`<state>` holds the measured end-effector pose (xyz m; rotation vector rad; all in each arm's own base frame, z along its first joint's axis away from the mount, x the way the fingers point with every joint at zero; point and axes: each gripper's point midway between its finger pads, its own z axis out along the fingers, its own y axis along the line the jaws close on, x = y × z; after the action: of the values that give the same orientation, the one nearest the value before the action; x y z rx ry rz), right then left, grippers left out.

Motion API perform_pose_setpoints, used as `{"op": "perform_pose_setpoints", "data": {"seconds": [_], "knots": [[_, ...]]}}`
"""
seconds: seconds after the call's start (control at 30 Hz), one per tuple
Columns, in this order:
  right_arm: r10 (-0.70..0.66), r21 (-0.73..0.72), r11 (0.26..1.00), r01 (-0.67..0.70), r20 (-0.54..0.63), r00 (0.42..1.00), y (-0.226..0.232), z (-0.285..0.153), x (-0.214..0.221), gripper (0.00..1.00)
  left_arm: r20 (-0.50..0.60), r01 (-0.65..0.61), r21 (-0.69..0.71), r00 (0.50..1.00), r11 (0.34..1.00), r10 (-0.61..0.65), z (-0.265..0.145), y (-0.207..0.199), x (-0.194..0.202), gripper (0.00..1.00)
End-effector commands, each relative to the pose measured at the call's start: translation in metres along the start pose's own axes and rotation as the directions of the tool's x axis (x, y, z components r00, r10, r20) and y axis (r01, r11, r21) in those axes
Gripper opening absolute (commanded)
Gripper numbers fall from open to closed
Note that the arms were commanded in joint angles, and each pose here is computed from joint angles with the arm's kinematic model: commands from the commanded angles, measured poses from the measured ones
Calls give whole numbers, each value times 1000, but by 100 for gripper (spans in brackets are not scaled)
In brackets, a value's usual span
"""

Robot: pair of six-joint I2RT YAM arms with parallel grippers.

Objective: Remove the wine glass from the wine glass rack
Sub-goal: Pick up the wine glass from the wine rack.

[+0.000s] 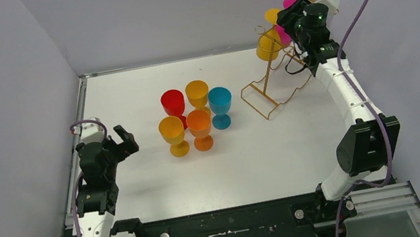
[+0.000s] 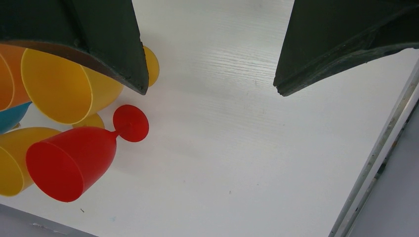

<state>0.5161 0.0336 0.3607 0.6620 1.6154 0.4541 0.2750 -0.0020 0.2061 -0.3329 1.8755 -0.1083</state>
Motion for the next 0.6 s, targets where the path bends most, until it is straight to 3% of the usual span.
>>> {"op": "perform_pose_setpoints", "data": {"seconds": [0.0,0.37,0.57], "knots": [[-17,35,999,19,-30,999,-10,8,6,43,46,-3,27,999,1000,2,1,-5,-11,97],[0,15,1000,0,-43,999,-3,3,1,39,35,-4,35,999,999,3,2,-6,-9,97],[-1,35,999,3,-64,998,-3,-3,-1,46,34,-4,38,999,999,3,2,-7,-9,97]]}}
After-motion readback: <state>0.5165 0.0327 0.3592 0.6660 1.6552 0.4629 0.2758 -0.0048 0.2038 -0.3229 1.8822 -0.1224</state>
